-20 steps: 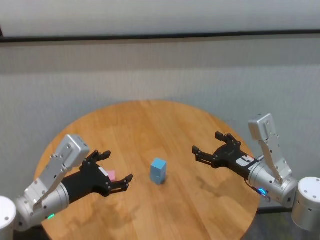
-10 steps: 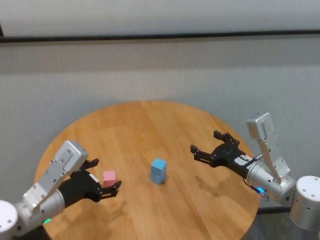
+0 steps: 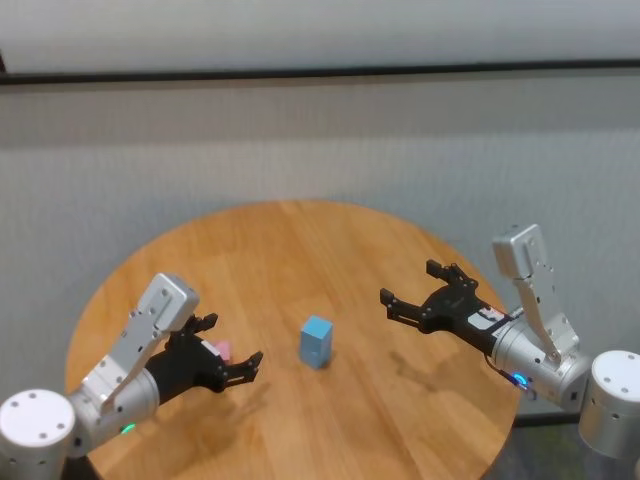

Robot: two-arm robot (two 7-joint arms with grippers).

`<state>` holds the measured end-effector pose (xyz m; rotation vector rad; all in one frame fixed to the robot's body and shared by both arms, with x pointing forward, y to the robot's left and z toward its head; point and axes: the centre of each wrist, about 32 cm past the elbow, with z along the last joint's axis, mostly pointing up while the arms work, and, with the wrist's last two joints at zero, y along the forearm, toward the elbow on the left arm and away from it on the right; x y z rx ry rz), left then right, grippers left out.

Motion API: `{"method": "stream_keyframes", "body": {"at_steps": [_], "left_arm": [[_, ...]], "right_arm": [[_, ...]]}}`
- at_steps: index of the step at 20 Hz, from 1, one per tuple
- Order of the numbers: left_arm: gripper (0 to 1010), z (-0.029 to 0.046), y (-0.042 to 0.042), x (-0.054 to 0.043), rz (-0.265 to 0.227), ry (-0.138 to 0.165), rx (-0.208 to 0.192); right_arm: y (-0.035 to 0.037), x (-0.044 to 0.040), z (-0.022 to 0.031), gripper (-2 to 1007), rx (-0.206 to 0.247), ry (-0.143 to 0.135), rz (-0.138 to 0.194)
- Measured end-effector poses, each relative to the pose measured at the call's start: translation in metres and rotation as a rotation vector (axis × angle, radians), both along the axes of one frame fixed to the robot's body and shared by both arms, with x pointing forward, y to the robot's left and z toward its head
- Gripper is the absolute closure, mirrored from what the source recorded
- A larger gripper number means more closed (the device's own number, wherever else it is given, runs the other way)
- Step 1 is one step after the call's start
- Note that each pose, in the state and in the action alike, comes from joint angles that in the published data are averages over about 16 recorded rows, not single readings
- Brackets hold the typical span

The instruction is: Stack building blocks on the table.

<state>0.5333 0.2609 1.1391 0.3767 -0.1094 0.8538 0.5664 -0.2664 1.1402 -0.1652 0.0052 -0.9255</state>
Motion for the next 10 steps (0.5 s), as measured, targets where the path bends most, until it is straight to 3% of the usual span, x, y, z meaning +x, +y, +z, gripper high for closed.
{"method": "stream_keyframes", "body": {"at_steps": [10], "left_arm": [[7, -0.0065, -0.0018, 0.0100, 0.019, 0.001, -0.011]], "right_arm": [[0.0005, 0.0004, 0.0002, 1, 0.001, -0.001, 0.001]]}}
